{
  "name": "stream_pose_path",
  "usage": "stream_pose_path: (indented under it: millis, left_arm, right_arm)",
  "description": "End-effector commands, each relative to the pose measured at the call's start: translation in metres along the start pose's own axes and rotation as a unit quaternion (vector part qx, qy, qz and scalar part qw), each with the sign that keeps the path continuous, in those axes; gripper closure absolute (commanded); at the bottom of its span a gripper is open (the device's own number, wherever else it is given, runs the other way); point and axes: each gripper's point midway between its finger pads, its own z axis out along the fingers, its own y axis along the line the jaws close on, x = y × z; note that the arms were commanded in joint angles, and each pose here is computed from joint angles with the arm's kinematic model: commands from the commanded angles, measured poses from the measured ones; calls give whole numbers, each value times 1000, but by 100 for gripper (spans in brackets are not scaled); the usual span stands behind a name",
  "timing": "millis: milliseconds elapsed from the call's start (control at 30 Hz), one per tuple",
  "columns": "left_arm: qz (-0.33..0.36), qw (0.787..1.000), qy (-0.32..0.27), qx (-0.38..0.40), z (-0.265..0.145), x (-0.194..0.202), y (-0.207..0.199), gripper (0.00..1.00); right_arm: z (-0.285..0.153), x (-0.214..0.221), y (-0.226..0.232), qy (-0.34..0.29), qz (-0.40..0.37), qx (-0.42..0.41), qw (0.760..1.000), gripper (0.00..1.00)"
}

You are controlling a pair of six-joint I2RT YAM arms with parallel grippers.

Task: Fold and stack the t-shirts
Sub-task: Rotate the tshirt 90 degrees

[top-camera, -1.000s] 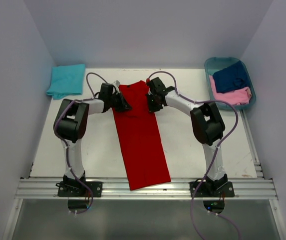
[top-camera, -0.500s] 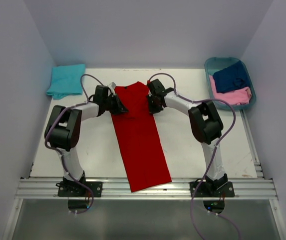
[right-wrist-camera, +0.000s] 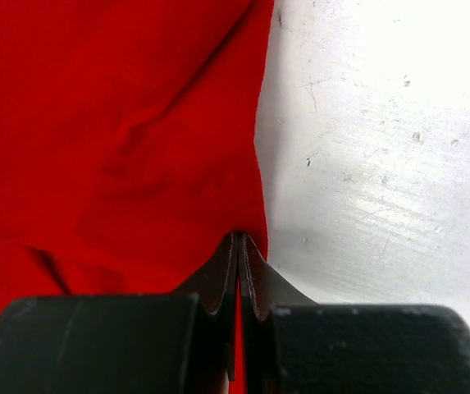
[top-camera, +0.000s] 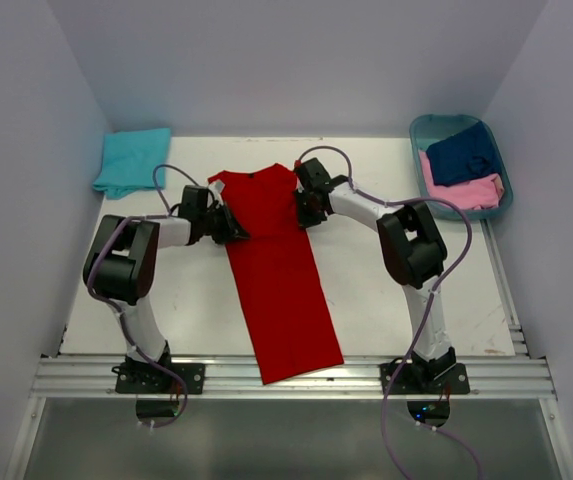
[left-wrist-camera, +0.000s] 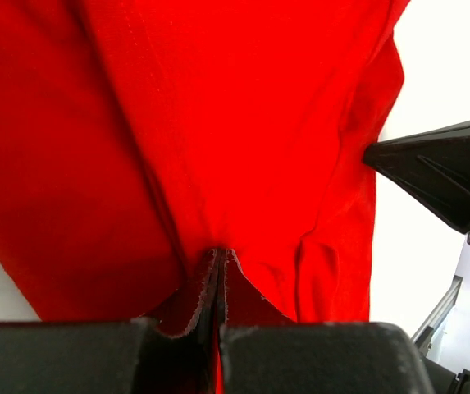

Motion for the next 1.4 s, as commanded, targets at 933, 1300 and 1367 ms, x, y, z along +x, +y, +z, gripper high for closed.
stream_pose_path:
  millis: [933, 1300, 1367]
  left_arm:
    - [65, 991, -110, -43, -35, -24, 12, 100]
    - [47, 995, -69, -63, 25, -54, 30, 100]
    - [46, 996, -62, -43, 35, -63, 22, 100]
  right_arm:
    - [-82, 12, -22, -81, 5, 23, 996, 100]
    - [-115, 35, -35, -93, 14, 37, 995, 100]
    - [-121, 37, -38, -94, 17, 43, 995, 100]
